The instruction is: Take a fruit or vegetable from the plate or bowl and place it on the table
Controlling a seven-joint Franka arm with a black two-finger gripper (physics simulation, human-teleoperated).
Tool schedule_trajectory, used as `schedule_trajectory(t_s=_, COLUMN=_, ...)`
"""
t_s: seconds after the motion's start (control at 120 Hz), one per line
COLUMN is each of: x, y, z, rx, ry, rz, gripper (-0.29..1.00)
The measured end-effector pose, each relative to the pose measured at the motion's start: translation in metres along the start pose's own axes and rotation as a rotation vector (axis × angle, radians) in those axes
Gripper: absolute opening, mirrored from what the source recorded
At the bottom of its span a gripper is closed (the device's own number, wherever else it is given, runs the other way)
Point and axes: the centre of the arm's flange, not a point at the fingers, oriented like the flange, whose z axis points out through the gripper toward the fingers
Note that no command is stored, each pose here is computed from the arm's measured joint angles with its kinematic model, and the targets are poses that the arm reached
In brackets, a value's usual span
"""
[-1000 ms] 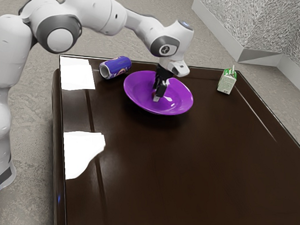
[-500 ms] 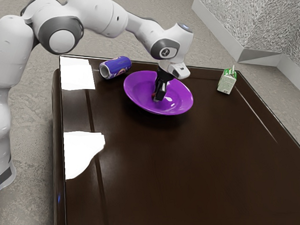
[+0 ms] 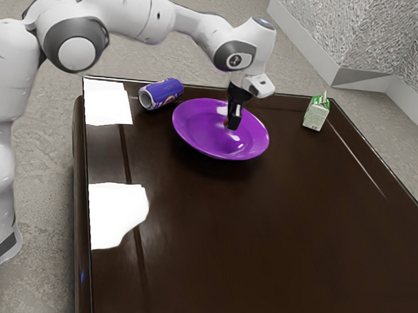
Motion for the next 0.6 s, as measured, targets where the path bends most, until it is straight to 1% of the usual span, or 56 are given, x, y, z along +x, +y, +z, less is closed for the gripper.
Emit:
schedule_trajectory(t_s=0.1, x=0.026, y=0.044, z=-0.033, rx=0.001, ry=0.065, rz=0.080, gripper=0.15)
schedule_trajectory(t_s=0.2, x=0.049, y=0.110, z=-0.060, rx=-0.014, ry=0.115, rz=0.186, gripper=0.14)
schedule_trajectory(t_s=0.325, x=0.061, y=0.177, z=-0.075, rx=-0.039, ry=0.133, rz=0.282, gripper=0.14)
schedule_trajectory(t_s=0.442, x=0.066, y=0.215, z=-0.078, rx=-0.052, ry=0.133, rz=0.335, gripper=0.13)
schedule_trajectory(t_s=0.533, x=0.066, y=0.222, z=-0.077, rx=-0.056, ry=0.126, rz=0.340, gripper=0.38)
schedule_trajectory(t_s=0.6, x=0.066, y=0.223, z=-0.074, rx=-0.064, ry=0.116, rz=0.338, gripper=0.51)
